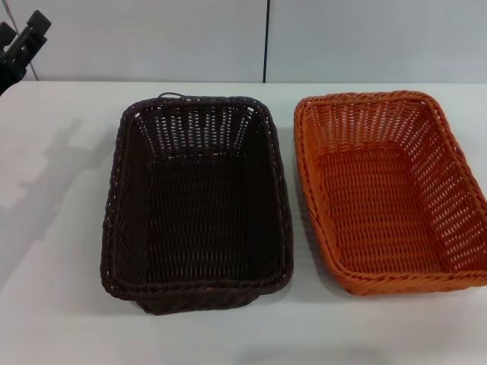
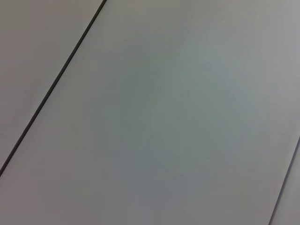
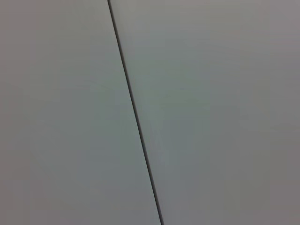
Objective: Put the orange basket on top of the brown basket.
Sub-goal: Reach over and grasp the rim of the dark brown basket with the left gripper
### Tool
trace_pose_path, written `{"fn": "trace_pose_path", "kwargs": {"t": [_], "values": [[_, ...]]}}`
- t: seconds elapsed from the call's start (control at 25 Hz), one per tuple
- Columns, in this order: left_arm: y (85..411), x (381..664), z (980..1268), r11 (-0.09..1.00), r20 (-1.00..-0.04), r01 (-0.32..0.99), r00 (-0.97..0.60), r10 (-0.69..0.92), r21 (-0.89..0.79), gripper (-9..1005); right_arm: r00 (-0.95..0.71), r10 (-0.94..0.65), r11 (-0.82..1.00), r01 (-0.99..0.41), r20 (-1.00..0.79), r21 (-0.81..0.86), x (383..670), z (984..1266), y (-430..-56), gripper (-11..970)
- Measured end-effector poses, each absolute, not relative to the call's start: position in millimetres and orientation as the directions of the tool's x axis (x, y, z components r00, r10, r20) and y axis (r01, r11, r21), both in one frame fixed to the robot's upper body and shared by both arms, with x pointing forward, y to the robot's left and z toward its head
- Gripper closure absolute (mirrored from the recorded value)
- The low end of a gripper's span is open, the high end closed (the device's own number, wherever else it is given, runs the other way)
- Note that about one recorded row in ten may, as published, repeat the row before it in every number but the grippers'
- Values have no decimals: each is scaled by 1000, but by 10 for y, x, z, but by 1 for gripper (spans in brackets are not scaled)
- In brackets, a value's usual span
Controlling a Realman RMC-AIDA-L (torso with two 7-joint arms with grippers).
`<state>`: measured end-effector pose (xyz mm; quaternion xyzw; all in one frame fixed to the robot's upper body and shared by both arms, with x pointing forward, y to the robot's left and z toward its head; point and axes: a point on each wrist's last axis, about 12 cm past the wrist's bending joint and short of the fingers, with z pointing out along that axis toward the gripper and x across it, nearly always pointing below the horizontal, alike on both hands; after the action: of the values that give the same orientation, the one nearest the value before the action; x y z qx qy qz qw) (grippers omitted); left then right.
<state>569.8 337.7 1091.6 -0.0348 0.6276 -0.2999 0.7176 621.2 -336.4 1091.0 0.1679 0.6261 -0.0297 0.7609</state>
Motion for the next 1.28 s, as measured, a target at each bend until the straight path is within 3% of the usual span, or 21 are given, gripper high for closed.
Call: {"fn": "trace_pose_path", "kwargs": {"t": [0.64,0.88,1.28], "values": [[3382,5684,10904,818,-879,384,31,-476,-429,136,214,175,940,254,-961,228,6203,10898,-3359,341],[3381,5680,10896,816,-881,386,21,-473,-430,136,283,320,879,267,-904,394,6154,10896,-3469,342],[3372,5678,10886,814,-881,389,13,-473,-431,136,287,333,870,273,-898,410,6097,10860,-3527,342]]}}
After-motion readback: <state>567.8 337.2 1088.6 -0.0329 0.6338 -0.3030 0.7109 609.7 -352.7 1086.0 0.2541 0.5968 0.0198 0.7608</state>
